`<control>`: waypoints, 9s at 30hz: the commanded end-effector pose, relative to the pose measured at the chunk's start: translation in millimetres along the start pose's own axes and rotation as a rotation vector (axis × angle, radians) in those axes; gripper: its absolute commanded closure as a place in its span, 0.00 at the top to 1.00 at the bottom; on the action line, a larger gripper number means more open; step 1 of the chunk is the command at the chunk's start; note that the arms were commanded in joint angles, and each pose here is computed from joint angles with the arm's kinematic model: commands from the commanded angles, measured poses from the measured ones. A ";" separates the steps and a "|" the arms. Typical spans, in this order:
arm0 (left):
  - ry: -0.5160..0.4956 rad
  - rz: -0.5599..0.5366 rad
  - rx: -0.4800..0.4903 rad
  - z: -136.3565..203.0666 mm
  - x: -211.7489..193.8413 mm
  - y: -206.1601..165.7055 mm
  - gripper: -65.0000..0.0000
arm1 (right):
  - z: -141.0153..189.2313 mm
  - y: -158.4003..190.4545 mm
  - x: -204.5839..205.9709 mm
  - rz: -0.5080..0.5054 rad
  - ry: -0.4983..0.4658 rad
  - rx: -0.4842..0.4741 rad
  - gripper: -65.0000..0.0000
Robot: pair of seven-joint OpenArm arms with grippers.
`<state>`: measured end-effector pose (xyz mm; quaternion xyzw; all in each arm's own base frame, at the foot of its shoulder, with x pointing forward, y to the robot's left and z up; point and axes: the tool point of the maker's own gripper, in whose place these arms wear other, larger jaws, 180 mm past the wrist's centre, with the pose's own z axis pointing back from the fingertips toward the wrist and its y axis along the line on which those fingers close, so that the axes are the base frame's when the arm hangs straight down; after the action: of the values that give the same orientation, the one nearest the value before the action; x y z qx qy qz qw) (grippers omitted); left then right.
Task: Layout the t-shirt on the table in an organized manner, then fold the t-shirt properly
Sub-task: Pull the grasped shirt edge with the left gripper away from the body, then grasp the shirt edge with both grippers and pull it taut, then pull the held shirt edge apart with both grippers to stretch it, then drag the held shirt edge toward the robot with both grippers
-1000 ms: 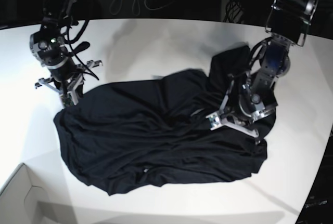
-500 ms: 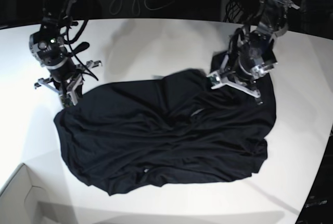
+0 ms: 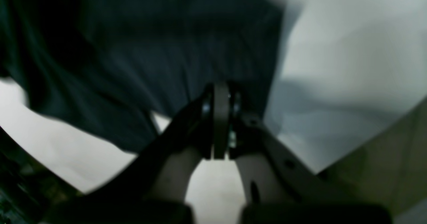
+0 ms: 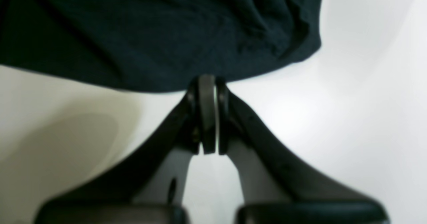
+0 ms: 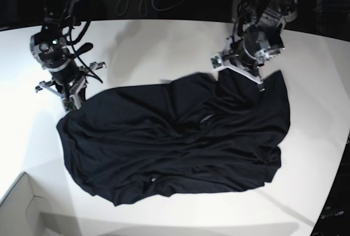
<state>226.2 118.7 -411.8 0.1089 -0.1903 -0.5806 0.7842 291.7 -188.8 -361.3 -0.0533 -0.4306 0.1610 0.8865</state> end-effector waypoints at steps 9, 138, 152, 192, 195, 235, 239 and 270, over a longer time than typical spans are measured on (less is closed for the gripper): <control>-0.057 -0.051 0.038 22.6 13.9 -0.6 0.00 | 6.1 -17.3 6.8 -0.011 -0.036 -0.043 0.00; 0.164 0.474 0.058 -47.9 -143.5 63.1 0.00 | 27.0 26.7 -77.0 0.095 0.141 0.109 0.00; 0.162 0.493 0.144 -22.6 -154.8 77.0 0.00 | 53.6 41.9 -109.1 0.099 0.212 0.142 0.00; 0.182 0.411 0.012 -0.9 -147.2 -19.3 0.00 | 52.2 32.6 -40.1 0.088 0.038 0.067 0.00; 0.192 0.410 0.007 -1.9 -151.1 -20.5 0.00 | 42.5 31.2 -38.9 0.075 0.038 0.068 0.00; 0.240 0.404 0.063 8.2 -175.9 1.0 0.00 | 78.6 44.7 -143.9 0.061 0.299 0.135 0.00; 0.242 0.409 0.074 10.8 -178.0 3.6 0.00 | 79.6 40.7 -144.5 0.058 0.301 0.123 0.00; 0.213 0.565 0.329 69.0 -191.7 52.1 0.35 | 85.5 43.4 -82.7 0.065 0.144 0.078 0.18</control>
<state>189.0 317.1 -370.5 0.2246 -0.2141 -0.2851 0.9069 164.6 -180.3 -385.6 -0.0459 -0.3454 0.2014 0.9154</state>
